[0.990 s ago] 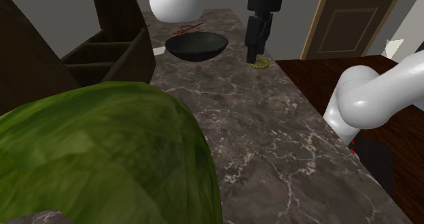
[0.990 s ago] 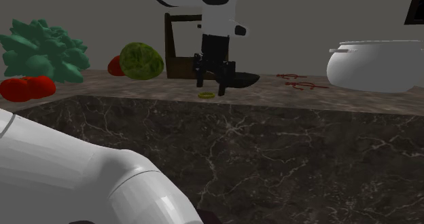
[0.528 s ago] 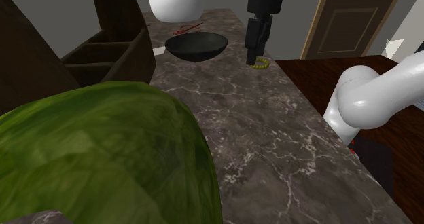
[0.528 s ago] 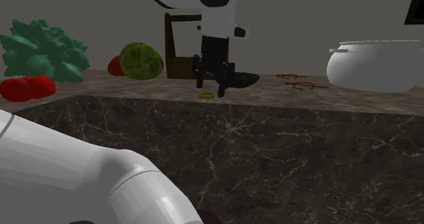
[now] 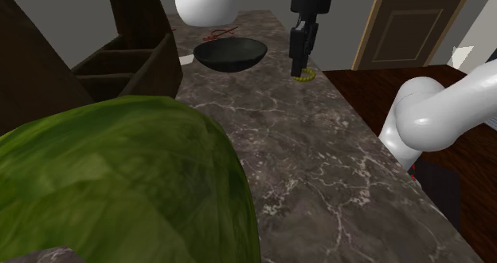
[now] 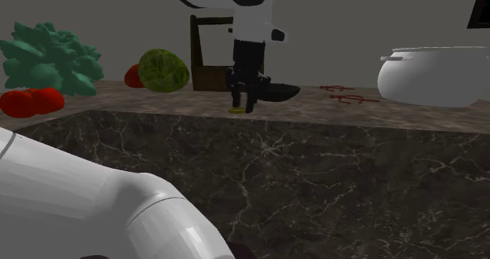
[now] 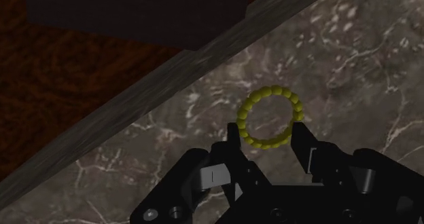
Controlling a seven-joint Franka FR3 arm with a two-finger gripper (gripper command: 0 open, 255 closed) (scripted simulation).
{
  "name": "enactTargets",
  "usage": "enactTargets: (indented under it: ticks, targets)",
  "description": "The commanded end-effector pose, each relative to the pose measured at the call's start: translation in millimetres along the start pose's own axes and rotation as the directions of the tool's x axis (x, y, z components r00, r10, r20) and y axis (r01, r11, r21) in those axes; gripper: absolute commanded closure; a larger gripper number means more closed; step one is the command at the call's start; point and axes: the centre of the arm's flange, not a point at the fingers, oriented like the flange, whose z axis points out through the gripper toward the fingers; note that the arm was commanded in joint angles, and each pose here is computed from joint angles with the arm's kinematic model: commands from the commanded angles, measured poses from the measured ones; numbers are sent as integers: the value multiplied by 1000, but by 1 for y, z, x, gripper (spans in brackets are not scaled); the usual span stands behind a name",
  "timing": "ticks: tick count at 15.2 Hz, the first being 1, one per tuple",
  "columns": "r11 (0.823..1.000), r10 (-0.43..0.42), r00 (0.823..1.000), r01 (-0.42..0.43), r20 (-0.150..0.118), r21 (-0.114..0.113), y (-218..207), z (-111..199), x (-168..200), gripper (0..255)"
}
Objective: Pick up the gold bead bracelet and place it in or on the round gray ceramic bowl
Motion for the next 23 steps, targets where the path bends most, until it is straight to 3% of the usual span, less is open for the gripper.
enactTargets:
  ticks: [1,23]
  targets:
    - [1000,-1,1000,1,8,-1,-1,3,0,255]
    - [1000,-1,1000,1,8,-1,-17,-106,-1,255]
